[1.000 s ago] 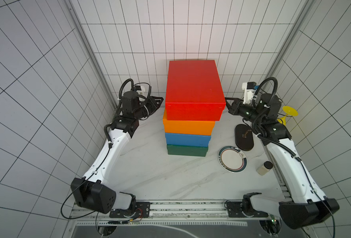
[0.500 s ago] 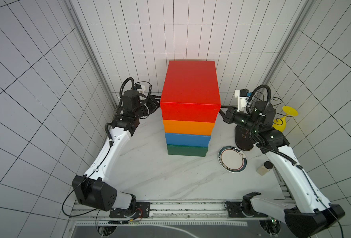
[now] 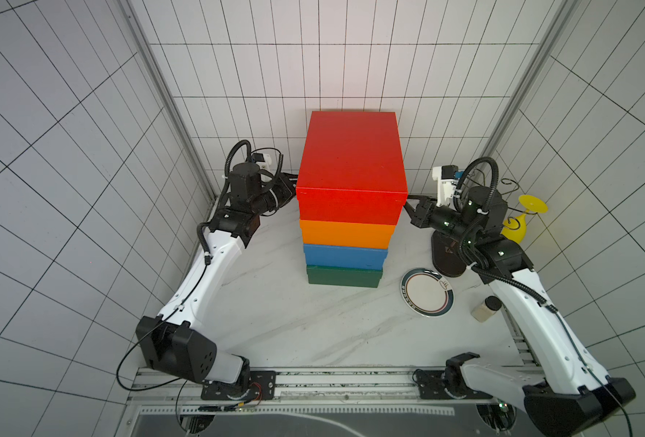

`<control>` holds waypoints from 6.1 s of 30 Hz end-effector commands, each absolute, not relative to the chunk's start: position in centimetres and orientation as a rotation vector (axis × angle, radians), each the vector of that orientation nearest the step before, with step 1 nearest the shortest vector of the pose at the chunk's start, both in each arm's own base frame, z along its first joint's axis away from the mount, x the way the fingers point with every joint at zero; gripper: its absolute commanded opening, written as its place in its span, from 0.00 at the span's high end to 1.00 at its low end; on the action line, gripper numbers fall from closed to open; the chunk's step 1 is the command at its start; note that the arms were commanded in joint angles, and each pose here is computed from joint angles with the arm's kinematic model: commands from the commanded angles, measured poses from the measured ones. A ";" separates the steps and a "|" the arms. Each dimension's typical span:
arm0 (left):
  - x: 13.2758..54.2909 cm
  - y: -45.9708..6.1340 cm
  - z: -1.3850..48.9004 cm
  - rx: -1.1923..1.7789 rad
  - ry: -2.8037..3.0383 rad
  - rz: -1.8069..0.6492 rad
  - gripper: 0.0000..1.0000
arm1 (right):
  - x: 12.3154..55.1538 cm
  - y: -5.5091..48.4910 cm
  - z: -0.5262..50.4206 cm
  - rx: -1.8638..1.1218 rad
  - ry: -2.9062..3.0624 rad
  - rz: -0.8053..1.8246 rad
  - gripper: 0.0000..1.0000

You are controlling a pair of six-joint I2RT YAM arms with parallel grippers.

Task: Stack the shoeboxes
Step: Adjust the shoebox, then adjust the shoeboxes in the shoebox.

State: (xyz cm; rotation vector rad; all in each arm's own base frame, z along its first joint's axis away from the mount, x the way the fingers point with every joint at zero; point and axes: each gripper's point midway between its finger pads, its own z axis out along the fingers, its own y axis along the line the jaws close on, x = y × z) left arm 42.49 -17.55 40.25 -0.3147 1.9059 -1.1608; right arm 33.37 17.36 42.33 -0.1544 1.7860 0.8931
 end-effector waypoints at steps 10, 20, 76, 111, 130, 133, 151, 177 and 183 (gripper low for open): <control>42.3 -15.0 41.1 -0.342 1.881 -1.111 0.73 | 33.5 16.1 38.2 -0.112 1.871 0.833 0.93; 40.5 -10.8 38.5 -0.396 1.900 -1.035 0.73 | 33.1 13.9 34.2 -0.058 1.950 0.749 0.93; 39.4 -18.4 17.9 -0.428 2.301 -1.166 0.77 | 31.8 18.4 14.9 -0.001 2.312 0.938 0.95; 36.6 -19.0 19.8 -0.389 2.277 -1.195 0.77 | 30.1 19.3 17.5 -0.031 2.265 0.955 0.95; 34.8 -18.7 21.7 -0.370 2.243 -1.206 0.77 | 29.0 19.2 18.8 -0.035 2.243 0.965 0.95; 34.5 -18.6 21.9 -0.369 2.241 -1.204 0.77 | 28.9 19.3 18.9 -0.037 2.243 0.970 0.95; 32.7 -18.6 22.4 -0.359 2.241 -1.203 0.80 | 27.8 19.7 19.7 -0.055 2.235 0.980 0.95; 32.9 -16.2 20.5 -0.427 2.269 -1.143 0.60 | 27.7 17.7 18.5 0.032 2.237 0.865 0.94; 33.0 -13.2 21.6 -0.467 2.223 -1.106 0.52 | 27.6 15.6 19.3 0.068 2.206 0.755 0.94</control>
